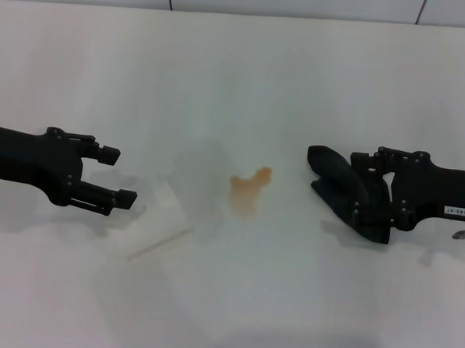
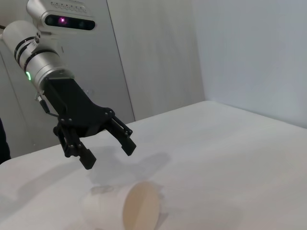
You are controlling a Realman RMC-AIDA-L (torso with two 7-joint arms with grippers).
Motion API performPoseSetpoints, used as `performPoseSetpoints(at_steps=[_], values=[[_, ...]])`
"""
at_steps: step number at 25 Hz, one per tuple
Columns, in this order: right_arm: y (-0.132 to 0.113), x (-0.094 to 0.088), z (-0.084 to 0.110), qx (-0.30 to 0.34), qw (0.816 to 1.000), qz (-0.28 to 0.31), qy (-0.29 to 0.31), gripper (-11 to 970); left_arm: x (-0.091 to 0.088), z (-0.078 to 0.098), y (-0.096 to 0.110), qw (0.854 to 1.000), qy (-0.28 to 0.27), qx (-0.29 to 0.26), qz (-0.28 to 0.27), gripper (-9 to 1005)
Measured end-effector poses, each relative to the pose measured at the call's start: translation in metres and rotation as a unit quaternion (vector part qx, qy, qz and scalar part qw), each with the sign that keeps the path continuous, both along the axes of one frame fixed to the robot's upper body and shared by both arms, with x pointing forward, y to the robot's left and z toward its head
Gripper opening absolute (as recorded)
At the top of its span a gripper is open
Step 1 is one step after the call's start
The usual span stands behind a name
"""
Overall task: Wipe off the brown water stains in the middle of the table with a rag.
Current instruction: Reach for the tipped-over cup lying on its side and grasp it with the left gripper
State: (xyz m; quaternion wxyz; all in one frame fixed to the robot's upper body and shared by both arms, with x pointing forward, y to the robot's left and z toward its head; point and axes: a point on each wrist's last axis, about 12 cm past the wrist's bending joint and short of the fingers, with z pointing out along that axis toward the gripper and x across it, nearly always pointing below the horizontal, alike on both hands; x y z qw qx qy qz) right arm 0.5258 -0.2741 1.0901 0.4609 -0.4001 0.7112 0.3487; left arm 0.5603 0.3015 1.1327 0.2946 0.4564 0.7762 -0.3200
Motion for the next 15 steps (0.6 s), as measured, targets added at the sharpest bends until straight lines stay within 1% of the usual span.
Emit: performPoseSetpoints(at_steps=[15], values=[[-0.0003,0.0002,0.0007,0.000,1.000,0.001,0.001,842,0.0020,0.0017,-0.0024,1.000,0.006,0.005,-0.004,887]])
